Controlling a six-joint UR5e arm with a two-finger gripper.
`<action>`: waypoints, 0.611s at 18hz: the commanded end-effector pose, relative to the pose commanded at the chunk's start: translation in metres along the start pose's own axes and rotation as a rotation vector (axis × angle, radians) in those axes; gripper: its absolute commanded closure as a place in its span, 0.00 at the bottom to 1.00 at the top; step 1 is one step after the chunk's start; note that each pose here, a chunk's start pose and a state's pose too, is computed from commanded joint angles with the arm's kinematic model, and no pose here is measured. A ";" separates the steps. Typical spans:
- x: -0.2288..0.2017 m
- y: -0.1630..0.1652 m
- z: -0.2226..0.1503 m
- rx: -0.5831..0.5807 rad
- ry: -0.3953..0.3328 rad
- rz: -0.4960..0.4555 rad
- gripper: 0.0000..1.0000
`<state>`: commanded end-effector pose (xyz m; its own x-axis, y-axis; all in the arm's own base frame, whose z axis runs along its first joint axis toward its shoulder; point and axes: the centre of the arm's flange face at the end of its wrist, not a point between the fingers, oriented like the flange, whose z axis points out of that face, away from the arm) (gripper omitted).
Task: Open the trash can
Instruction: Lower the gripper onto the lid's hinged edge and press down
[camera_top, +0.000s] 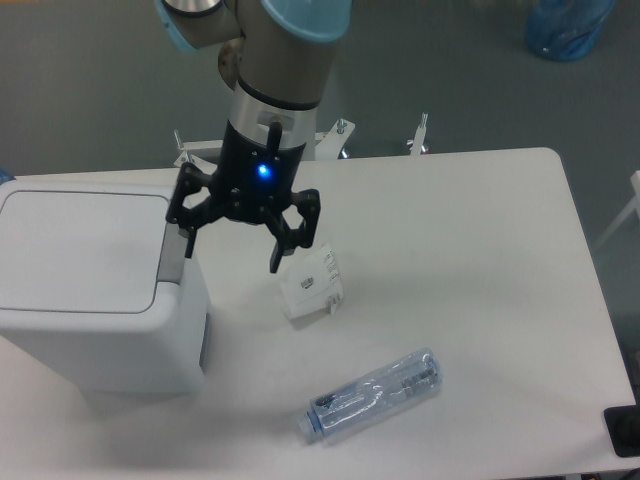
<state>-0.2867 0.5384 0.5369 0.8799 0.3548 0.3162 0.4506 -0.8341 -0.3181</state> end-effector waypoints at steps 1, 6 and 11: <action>-0.001 0.001 0.002 -0.008 0.002 -0.004 0.00; 0.004 0.004 0.017 -0.050 -0.014 0.004 0.00; 0.011 0.004 0.040 -0.113 -0.058 0.025 0.00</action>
<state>-0.2694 0.5556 0.5031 0.8992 0.3546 0.2563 0.4117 -0.8841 -0.2211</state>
